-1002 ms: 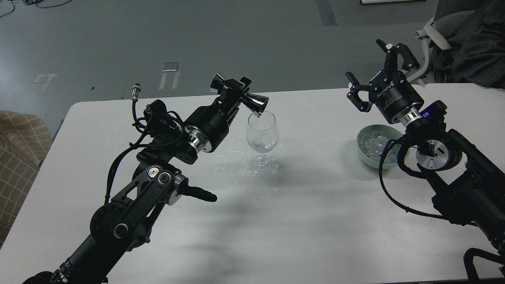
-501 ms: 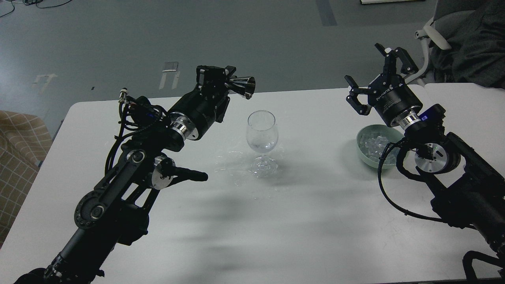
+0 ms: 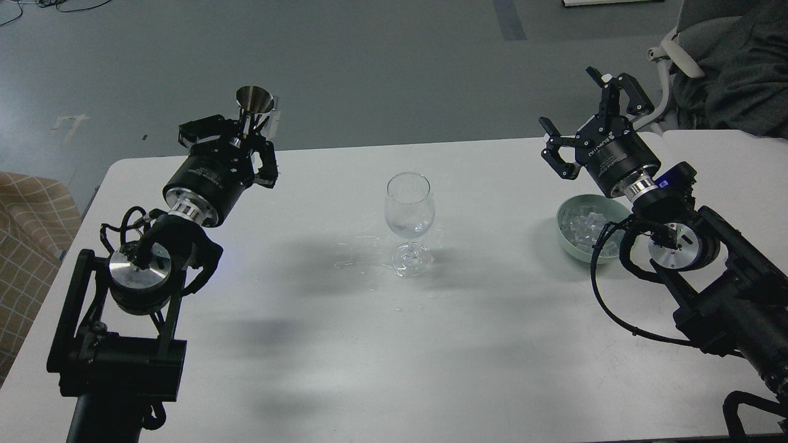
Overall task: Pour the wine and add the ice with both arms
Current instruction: 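Lower the jigger onto the table with the left gripper and open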
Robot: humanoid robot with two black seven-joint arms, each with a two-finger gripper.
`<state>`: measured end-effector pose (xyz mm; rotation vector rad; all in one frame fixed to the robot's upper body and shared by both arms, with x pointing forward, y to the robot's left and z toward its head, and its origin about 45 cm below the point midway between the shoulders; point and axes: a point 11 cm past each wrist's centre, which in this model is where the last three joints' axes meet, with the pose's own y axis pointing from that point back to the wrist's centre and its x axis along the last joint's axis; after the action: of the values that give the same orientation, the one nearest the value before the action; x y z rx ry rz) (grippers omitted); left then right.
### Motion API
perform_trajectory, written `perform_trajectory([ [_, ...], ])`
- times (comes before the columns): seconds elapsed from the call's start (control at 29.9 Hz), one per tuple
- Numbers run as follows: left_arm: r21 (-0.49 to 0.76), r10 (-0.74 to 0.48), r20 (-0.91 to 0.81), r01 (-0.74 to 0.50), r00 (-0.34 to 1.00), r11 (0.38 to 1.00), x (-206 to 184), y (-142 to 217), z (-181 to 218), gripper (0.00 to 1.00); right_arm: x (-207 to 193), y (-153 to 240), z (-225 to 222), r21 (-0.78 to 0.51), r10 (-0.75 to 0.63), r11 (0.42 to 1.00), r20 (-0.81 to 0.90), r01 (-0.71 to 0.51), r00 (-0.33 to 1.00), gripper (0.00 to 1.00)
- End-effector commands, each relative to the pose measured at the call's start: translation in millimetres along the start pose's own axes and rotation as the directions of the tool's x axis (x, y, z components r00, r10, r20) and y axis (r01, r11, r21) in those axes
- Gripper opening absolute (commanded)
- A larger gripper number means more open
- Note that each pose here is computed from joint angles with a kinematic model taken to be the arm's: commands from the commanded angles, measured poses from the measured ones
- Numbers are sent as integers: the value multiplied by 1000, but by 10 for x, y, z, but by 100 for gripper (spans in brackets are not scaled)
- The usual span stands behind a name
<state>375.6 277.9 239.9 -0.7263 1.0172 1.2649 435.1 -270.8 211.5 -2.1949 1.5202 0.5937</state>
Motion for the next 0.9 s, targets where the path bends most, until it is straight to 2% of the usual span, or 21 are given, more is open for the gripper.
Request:
perform_trajectory([
  [0.0,-29,64,-38,-66,997,997,282,172,73,0,2,1,6,-2,1,1000,0,-1,1000,100],
  [0.2,-19,97,-38,-98,995,995,547,333,-10,3,-4,0,8,-3,-1,1000,-1,1,1000,100],
  [0.43,-2,154,-39,-154,987,988,901,409,-99,16,-14,-4,22,-4,-3,1000,2,3,1000,100],
  [0.63,1,171,-45,-171,984,985,981,422,-115,26,4,3,9,-4,0,1000,-3,0,1000,100],
  [0.87,3,173,-42,-173,984,985,986,422,-122,29,-10,-2,25,-6,-2,1000,-1,2,1000,100],
])
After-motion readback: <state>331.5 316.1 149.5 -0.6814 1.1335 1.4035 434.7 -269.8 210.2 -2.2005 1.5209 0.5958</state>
